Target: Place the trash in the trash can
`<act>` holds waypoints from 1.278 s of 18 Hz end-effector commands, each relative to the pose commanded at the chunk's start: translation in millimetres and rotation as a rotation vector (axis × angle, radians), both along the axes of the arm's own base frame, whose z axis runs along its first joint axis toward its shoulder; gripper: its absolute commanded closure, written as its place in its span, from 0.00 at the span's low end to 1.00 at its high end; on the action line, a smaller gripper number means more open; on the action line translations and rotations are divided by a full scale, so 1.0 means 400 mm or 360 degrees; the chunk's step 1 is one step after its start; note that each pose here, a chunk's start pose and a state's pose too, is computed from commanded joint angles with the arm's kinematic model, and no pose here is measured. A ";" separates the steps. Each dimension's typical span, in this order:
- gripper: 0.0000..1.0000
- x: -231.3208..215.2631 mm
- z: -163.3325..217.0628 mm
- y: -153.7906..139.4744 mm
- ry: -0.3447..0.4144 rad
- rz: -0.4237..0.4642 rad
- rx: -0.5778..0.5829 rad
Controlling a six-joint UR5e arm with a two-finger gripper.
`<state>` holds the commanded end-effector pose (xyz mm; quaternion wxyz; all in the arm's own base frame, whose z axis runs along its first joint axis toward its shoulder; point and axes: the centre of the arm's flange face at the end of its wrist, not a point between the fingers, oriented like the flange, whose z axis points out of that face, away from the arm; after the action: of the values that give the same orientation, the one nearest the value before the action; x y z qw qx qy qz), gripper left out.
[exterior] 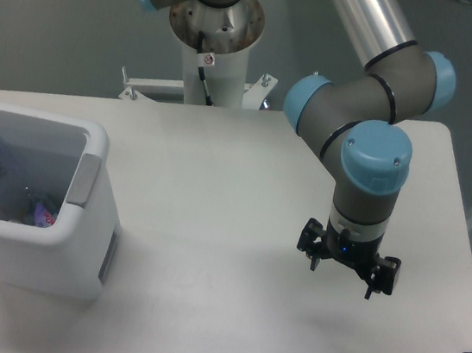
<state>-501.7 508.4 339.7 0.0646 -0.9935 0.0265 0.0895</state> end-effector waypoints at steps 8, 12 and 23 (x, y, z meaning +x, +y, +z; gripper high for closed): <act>0.00 0.002 -0.007 -0.002 -0.0006 0.0002 -0.0004; 0.00 0.012 -0.007 0.008 -0.0006 -0.0010 -0.0004; 0.00 0.014 -0.009 0.009 -0.0007 -0.0012 -0.0007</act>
<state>-495.9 512.1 336.1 0.0627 -0.9938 0.0302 0.0870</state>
